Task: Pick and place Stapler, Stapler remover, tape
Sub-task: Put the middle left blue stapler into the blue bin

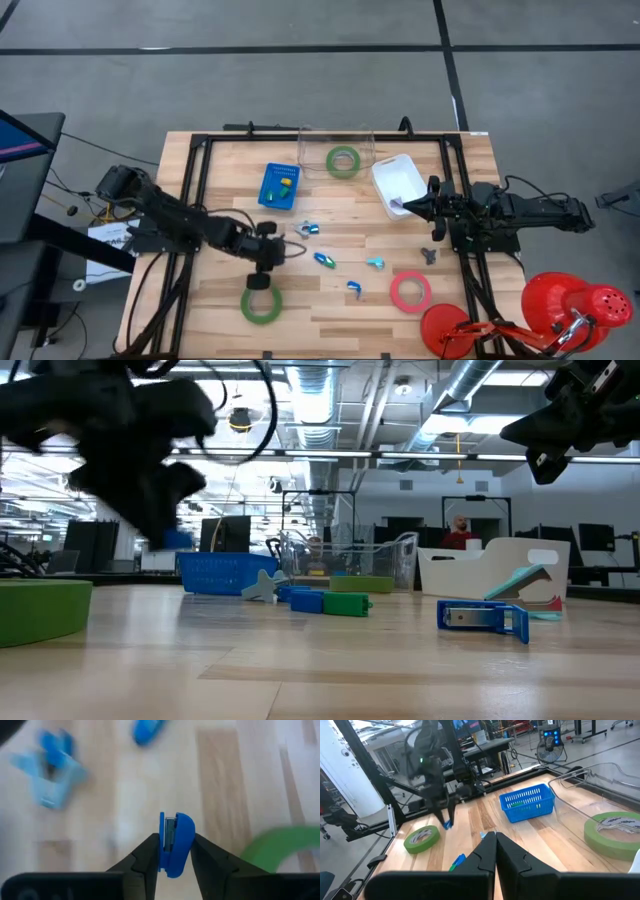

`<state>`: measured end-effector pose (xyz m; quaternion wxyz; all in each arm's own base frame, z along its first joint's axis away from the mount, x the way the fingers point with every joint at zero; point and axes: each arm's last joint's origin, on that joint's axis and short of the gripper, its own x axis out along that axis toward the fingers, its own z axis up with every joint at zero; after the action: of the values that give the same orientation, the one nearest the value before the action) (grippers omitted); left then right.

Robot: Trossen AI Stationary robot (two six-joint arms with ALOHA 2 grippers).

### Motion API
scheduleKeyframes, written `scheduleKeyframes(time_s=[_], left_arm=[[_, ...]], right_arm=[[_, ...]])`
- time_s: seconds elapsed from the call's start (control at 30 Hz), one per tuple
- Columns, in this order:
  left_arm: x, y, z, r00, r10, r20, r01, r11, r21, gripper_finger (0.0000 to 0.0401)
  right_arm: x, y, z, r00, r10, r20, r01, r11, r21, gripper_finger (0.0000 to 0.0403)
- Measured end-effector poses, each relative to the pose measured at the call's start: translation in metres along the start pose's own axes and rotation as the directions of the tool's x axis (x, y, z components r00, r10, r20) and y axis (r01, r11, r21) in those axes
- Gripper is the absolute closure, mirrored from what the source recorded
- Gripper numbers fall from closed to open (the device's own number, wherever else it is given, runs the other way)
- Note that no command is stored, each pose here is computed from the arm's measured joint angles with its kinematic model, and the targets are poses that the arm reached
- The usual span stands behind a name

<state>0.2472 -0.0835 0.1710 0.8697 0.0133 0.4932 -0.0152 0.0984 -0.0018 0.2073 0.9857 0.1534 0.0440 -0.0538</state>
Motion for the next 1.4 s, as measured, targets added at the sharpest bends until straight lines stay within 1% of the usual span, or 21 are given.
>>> scheduleKeyframes(time_s=[0.17, 0.33, 0.47, 0.6, 0.73, 0.87, 1.03, 1.17, 1.27, 1.4], left_arm=[[-0.021, 0.024, 0.012, 0.988, 0.096, 0.120, -0.085, 0.992, -0.094, 0.0302], [-0.035, 0.056, 0.018, 0.966, 0.192, 0.173, -0.154, 0.965, -0.212, 0.0302], [-0.039, 0.083, 0.019, 0.950, 0.265, 0.168, -0.206, 0.931, -0.303, 0.0302], [-0.040, 0.110, 0.017, 0.932, 0.333, 0.143, -0.267, 0.898, -0.350, 0.0302], [-0.043, 0.138, 0.012, 0.910, 0.399, 0.109, -0.318, 0.845, -0.430, 0.0302], [-0.046, 0.160, 0.006, 0.889, 0.451, 0.078, -0.358, 0.791, -0.496, 0.0302], [-0.049, 0.174, 0.002, 0.873, 0.485, 0.058, -0.381, 0.751, -0.539, 0.0302], [-0.050, 0.177, 0.001, 0.870, 0.490, 0.054, -0.385, 0.743, -0.548, 0.0298], [-0.050, 0.177, 0.001, 0.870, 0.489, 0.055, -0.384, 0.743, -0.548, 0.0282], [-0.050, 0.177, 0.001, 0.871, 0.489, 0.054, -0.383, 0.744, -0.548, 0.0242]], right_arm=[[0.000, 0.000, 0.000, 1.000, 0.000, 0.000, 0.000, 1.000, 0.000, 0.0403], [0.000, 0.000, 0.000, 1.000, 0.001, 0.004, -0.001, 1.000, 0.000, 0.0403], [0.000, 0.000, 0.001, 1.000, 0.002, 0.007, -0.002, 1.000, 0.001, 0.0403], [0.000, 0.000, 0.001, 1.000, 0.002, 0.007, -0.002, 1.000, 0.001, 0.0403], [0.000, 0.000, 0.001, 1.000, 0.002, 0.006, -0.002, 1.000, 0.001, 0.0403], [0.000, 0.000, 0.001, 1.000, 0.002, 0.006, -0.002, 1.000, 0.001, 0.0403], [0.000, 0.000, 0.001, 1.000, 0.002, 0.007, -0.002, 1.000, 0.001, 0.0403], [0.000, 0.000, 0.001, 1.000, 0.002, 0.007, -0.002, 1.000, 0.001, 0.0403], [0.000, 0.000, 0.001, 1.000, 0.002, 0.007, -0.002, 1.000, 0.001, 0.0403], [0.000, 0.000, 0.001, 1.000, 0.002, 0.006, -0.002, 1.000, 0.001, 0.0403]])
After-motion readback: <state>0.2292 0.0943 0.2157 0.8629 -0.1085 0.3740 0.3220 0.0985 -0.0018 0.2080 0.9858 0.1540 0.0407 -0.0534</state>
